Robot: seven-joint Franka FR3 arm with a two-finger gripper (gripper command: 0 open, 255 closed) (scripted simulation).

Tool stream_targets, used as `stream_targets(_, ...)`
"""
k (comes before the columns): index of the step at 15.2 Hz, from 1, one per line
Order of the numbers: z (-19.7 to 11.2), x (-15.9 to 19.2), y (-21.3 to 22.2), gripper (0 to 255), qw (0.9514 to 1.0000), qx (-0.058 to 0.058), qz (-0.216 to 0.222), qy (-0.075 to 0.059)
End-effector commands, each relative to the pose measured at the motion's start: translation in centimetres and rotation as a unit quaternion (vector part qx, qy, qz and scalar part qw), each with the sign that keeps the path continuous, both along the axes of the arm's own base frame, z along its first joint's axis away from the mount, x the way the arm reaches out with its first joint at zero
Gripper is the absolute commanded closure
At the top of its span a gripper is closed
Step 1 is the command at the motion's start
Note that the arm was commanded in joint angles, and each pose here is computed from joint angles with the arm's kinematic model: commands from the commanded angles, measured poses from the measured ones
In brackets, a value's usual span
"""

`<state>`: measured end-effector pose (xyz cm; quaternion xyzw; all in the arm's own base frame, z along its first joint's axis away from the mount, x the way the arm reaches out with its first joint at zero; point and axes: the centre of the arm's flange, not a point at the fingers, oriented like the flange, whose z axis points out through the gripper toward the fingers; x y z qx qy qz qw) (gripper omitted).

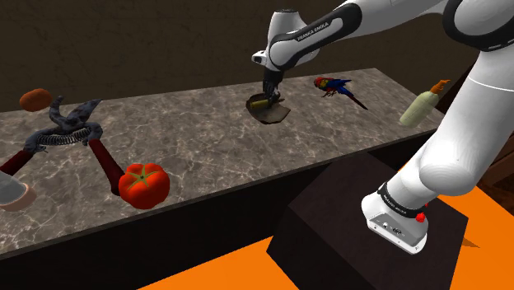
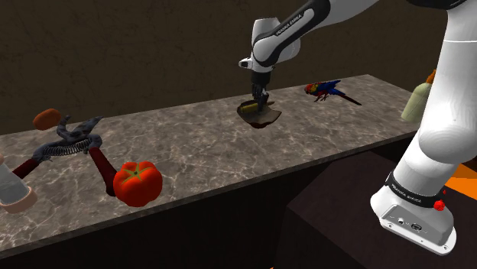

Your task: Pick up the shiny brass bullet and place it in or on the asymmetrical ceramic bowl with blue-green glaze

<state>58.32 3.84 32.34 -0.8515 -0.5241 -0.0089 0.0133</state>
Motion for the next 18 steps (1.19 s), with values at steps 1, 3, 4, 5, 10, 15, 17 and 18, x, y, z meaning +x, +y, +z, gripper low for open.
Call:
stream_targets(1,0.0,0.0,0.0,0,1.0,0.0,0.0,0.0)
stream_targets(3,0.0,0.0,0.0,0,1.0,0.0,0.0,0.0)
stream_targets(4,0.0,0.0,0.0,0,1.0,0.0,0.0,0.0)
stream_targets(5,0.0,0.0,0.0,0,1.0,0.0,0.0,0.0)
stream_targets(10,5.0,0.0,-0.2,0,1.0,0.0,0.0,0.0)
stream_targets(15,5.0,0.0,-0.2,0,1.0,0.0,0.0,0.0)
stream_targets(17,5.0,0.0,-0.2,0,1.0,0.0,0.0,0.0)
stream_targets(18,5.0,0.0,-0.2,0,1.0,0.0,0.0,0.0)
